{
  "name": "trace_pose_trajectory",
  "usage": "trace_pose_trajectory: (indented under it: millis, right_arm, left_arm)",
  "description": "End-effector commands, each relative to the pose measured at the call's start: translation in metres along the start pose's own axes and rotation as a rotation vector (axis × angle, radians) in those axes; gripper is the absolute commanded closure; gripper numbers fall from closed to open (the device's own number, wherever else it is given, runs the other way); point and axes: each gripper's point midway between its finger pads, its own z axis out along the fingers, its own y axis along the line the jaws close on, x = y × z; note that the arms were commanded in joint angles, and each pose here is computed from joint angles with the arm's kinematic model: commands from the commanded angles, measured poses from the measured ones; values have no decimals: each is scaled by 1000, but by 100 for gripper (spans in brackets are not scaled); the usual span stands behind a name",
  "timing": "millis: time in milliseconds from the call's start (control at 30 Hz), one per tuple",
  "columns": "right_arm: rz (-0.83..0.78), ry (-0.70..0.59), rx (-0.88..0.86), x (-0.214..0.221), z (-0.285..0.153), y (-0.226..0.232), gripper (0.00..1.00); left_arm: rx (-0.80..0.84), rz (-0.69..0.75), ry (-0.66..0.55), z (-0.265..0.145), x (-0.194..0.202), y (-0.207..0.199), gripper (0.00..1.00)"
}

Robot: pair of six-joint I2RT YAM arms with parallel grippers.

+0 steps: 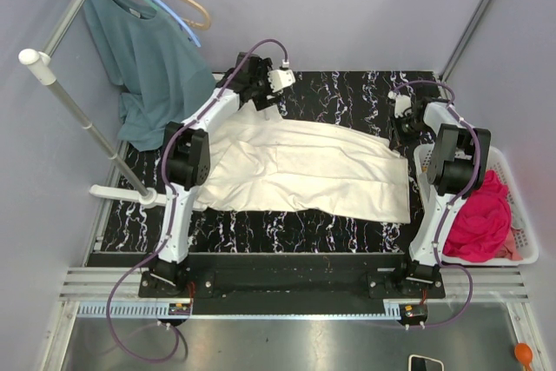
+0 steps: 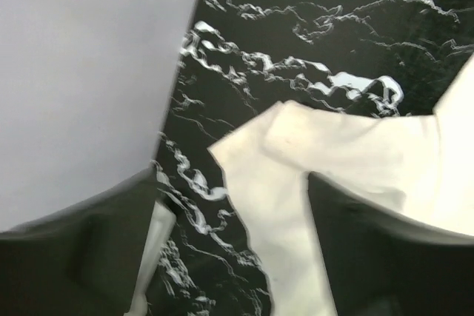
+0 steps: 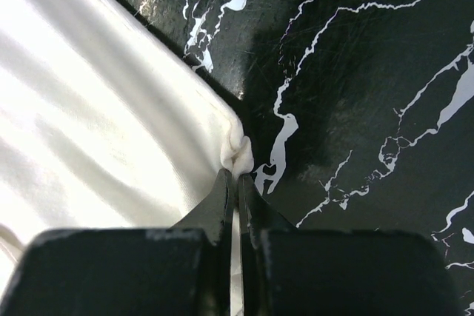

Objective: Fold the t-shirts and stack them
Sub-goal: Fold the tshirt

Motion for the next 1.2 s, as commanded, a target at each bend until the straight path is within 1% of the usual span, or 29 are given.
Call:
trace_pose_trajectory:
  millis: [0,67,133,267,500,633,733,967,1067,1167]
  right_arm:
    - [-4,27,-12,9,-9,10,100]
    - [-6,28,-18,11,-9,13,100]
    - [-4,31,-22,12,-8,14,100]
    - [-3,26,-29,12,-8,15,100]
    - [-3,26,-41,11,-7,19,100]
    - [-4,24,-44,10,-7,21,100]
    - [-6,23,-46,11,-8,23,100]
    - [-7,37,-53,16,-5,25,100]
    - [-7,39,-54,17,-5,25,100]
    - [-6,37,-55,17,-5,25,100]
  left_arm:
    - [59,-89,57,6,15,2,1]
    - [63,-145,57,9,18,6,1]
    - [65,-171,55,9,20,7,1]
    - [130,-194,69,8,27,-11,1]
    - [272,-180,100,7,37,-49,1]
    - [302,-158,121,10,41,-59,3]
    - [292,-143,136,14,46,-58,4]
    - [262,-94,177,22,59,-52,14]
    - [283,-86,182,21,63,-59,18]
    - [317,-65,197,17,67,-72,27]
